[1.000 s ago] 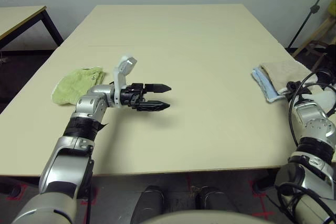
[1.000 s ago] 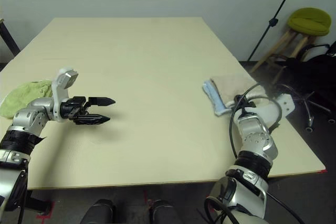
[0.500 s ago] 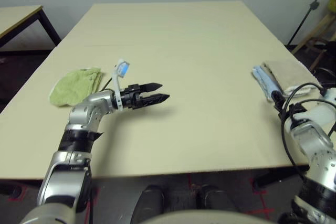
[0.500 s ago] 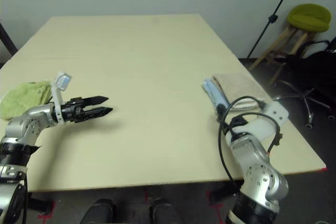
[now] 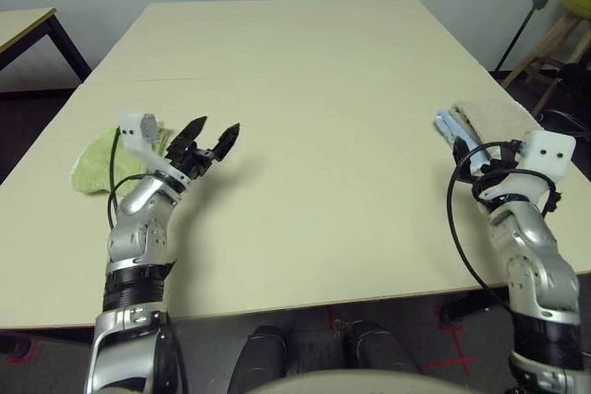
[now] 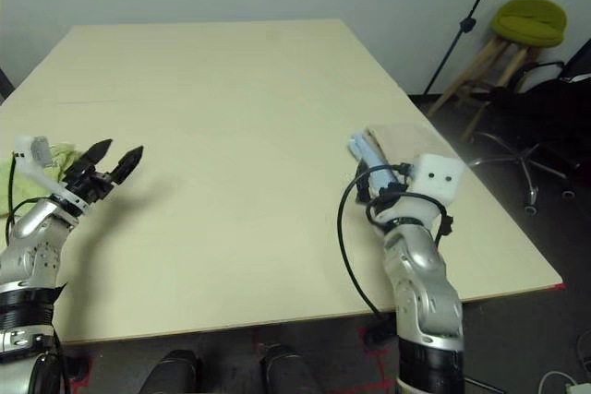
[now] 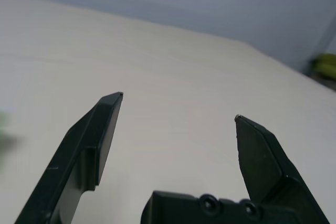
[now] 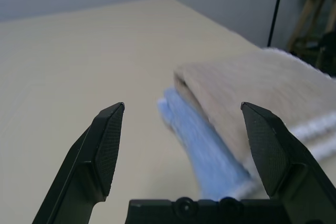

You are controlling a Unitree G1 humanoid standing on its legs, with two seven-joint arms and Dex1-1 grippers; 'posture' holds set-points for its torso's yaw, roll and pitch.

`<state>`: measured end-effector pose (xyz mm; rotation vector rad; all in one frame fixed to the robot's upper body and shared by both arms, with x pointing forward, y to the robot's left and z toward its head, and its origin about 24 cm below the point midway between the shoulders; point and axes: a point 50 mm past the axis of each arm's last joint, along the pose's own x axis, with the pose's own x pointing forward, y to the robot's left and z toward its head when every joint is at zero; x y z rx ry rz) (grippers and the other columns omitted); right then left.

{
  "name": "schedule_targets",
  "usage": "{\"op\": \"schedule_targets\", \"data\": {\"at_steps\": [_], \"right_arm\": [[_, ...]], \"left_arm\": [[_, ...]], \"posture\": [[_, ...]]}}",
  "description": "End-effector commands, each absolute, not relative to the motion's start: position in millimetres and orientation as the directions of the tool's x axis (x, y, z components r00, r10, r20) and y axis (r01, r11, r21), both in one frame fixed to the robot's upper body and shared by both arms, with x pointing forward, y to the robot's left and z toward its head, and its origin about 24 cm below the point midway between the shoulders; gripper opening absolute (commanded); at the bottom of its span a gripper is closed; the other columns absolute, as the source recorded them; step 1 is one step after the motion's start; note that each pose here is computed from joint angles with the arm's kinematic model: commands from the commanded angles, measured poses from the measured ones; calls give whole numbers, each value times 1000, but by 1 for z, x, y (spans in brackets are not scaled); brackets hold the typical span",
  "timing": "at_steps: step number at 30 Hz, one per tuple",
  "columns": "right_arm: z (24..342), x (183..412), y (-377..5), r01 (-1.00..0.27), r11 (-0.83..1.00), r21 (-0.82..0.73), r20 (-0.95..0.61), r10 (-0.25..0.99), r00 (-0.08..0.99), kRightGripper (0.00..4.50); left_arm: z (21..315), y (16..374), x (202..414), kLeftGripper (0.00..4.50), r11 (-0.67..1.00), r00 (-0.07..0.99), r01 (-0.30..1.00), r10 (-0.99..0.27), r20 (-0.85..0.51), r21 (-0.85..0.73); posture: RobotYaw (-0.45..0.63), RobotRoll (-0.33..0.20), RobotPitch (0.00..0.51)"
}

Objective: Fold the towel and set it aside.

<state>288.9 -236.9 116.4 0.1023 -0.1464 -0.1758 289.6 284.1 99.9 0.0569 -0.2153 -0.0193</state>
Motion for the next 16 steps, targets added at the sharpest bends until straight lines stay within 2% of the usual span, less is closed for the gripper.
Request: {"op": "schedule_targets", "data": {"at_steps": [1,7,16], "right_arm": [[107,299,-233,141,982,129,135,-158,978,4473],[97,313,-226,123,979,161,126,-144,981,4473],[91,306,-221,159,967,199,131,-187,974,4473]], "left_arm": [[93,302,284,4500,981,963,-156,125,239,117],[77,316,279,4500,930,935,-325,289,204,170],[71,322,281,4500,933,936,-330,305,174,143]], "posture": [[27,0,60],[12,0,70],[-5,0,84]]}}
